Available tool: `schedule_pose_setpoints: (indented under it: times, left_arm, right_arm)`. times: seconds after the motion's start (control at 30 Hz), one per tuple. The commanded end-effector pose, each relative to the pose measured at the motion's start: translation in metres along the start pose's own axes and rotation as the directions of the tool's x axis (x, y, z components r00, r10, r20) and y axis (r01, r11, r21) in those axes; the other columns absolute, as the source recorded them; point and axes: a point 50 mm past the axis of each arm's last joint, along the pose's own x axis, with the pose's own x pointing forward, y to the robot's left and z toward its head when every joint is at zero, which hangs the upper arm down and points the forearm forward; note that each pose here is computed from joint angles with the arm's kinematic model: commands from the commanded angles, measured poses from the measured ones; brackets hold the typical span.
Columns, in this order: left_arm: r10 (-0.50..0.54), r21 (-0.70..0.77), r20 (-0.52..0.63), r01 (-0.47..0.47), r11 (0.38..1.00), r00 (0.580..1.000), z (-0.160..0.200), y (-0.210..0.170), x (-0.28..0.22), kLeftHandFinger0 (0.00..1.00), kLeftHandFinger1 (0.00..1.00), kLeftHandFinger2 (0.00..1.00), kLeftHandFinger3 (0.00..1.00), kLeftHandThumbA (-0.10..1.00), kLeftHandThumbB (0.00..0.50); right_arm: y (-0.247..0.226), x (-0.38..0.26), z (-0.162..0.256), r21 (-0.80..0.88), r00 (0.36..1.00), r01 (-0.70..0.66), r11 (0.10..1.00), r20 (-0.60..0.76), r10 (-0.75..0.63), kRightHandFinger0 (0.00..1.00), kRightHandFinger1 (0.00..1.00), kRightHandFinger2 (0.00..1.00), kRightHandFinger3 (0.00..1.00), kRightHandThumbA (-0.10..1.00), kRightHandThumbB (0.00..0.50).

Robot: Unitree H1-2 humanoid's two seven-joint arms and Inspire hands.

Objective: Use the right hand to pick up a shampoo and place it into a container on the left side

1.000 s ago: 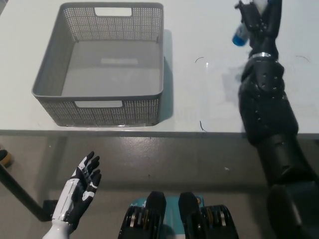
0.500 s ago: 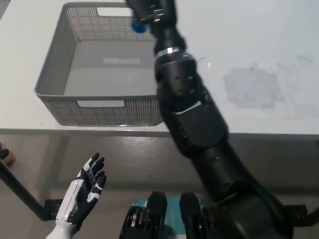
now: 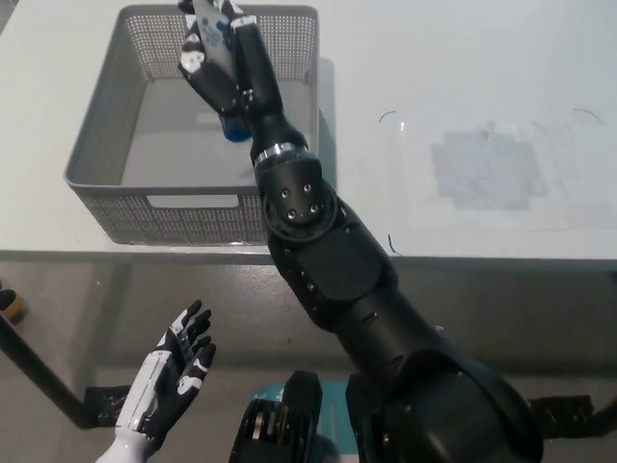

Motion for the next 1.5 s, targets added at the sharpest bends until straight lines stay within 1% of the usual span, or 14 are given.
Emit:
schedule_pose_setpoints:
  times: [0.0, 0.13, 0.23, 0.33, 0.4, 0.43, 0.47, 0.5, 0.53, 0.57, 0.63, 0.93, 1.27, 1.47]
  left_arm:
    - [-0.032, 0.015, 0.024, 0.031, 0.999, 0.999, 0.007, 0.001, 0.002, 1.0, 1.0, 1.0, 1.0, 0.67, 0.0]
    - [-0.036, 0.017, 0.034, 0.035, 0.999, 0.999, 0.007, 0.002, 0.004, 1.0, 1.0, 1.0, 1.0, 0.69, 0.0]
    - [-0.043, 0.038, 0.041, 0.042, 0.998, 0.998, 0.007, 0.002, 0.006, 1.0, 1.0, 1.0, 1.0, 0.69, 0.0]
    - [-0.045, 0.038, 0.044, 0.043, 0.998, 0.998, 0.006, 0.002, 0.006, 1.0, 1.0, 1.0, 1.0, 0.67, 0.0]
    - [-0.048, 0.04, 0.047, 0.046, 0.998, 0.998, 0.006, 0.002, 0.007, 1.0, 1.0, 1.0, 1.0, 0.65, 0.0]
    - [-0.05, 0.048, 0.049, 0.047, 0.998, 0.998, 0.005, 0.002, 0.009, 1.0, 1.0, 1.0, 1.0, 0.65, 0.0]
    - [-0.051, 0.051, 0.05, 0.048, 0.998, 0.997, 0.005, 0.002, 0.01, 1.0, 1.0, 1.0, 1.0, 0.64, 0.0]
    - [-0.053, 0.05, 0.055, 0.05, 0.998, 0.997, 0.004, 0.002, 0.01, 1.0, 1.0, 1.0, 1.0, 0.63, 0.0]
    - [-0.055, 0.049, 0.059, 0.052, 0.997, 0.997, 0.004, 0.002, 0.01, 1.0, 1.0, 1.0, 1.0, 0.62, 0.0]
    - [-0.057, 0.052, 0.059, 0.054, 0.997, 0.997, 0.003, 0.002, 0.01, 1.0, 1.0, 1.0, 1.0, 0.62, 0.0]
    - [-0.059, 0.052, 0.058, 0.056, 0.997, 0.997, 0.003, 0.002, 0.01, 1.0, 1.0, 1.0, 1.0, 0.59, 0.0]
    - [-0.072, 0.064, 0.048, 0.069, 0.996, 0.996, 0.003, 0.003, 0.01, 1.0, 1.0, 1.0, 1.0, 0.6, 0.0]
    - [-0.081, 0.073, 0.038, 0.078, 0.994, 0.996, 0.005, 0.003, 0.016, 1.0, 1.0, 1.0, 1.0, 0.57, 0.0]
    - [-0.085, 0.065, 0.026, 0.083, 0.994, 0.996, 0.007, 0.005, 0.018, 1.0, 1.0, 1.0, 1.0, 0.56, 0.001]
  right_arm:
    - [0.006, 0.017, 0.029, -0.012, 0.994, 0.018, 1.0, 0.111, -0.017, 0.0, 0.42, 0.8, 0.8, -0.1, 0.102]
    - [-0.006, 0.014, 0.01, -0.023, 0.997, 0.047, 0.999, 0.065, -0.046, 0.0, 0.36, 0.73, 0.8, -0.1, 0.115]
    - [-0.011, 0.013, 0.001, -0.012, 0.998, 0.052, 0.999, 0.035, -0.052, 0.02, 0.41, 0.81, 0.87, -0.1, 0.134]
    - [-0.013, 0.012, 0.0, -0.01, 0.998, 0.045, 0.999, 0.049, -0.044, 0.14, 0.52, 0.89, 0.89, -0.1, 0.161]
    - [-0.014, 0.011, 0.001, -0.016, 0.996, 0.037, 0.999, 0.077, -0.036, 0.23, 0.46, 0.71, 0.78, -0.07, 0.196]
    - [-0.016, 0.012, 0.003, -0.002, 0.995, 0.03, 1.0, 0.092, -0.029, 0.34, 0.56, 0.8, 0.86, 0.0, 0.225]
    - [-0.016, 0.012, 0.004, 0.005, 0.995, 0.027, 1.0, 0.097, -0.027, 0.32, 0.46, 0.64, 0.7, 0.06, 0.229]
    - [-0.017, 0.012, 0.005, 0.006, 0.993, 0.008, 1.0, 0.116, -0.009, 0.5, 0.68, 0.89, 0.93, 0.15, 0.252]
    - [-0.018, 0.012, 0.006, -0.008, 0.992, -0.005, 1.0, 0.127, 0.006, 0.58, 0.74, 0.93, 0.98, 0.22, 0.256]
    - [-0.02, 0.013, 0.008, -0.036, 0.989, -0.008, 0.999, 0.146, 0.014, 0.75, 0.92, 1.0, 1.0, 0.3, 0.275]
    - [-0.022, 0.014, 0.009, -0.031, 0.989, -0.005, 0.999, 0.148, 0.01, 0.99, 1.0, 1.0, 1.0, 0.41, 0.307]
    - [-0.047, 0.02, 0.039, -0.023, 0.968, 0.048, 0.999, 0.249, -0.04, 1.0, 1.0, 1.0, 1.0, 0.64, 0.268]
    - [-0.115, -0.008, 0.126, 0.045, 0.854, 0.156, 0.987, 0.495, -0.157, 1.0, 1.0, 1.0, 1.0, 0.68, 0.218]
    - [-0.167, -0.056, 0.144, 0.087, 0.781, 0.222, 0.971, 0.58, -0.23, 1.0, 1.0, 1.0, 1.0, 0.64, 0.197]
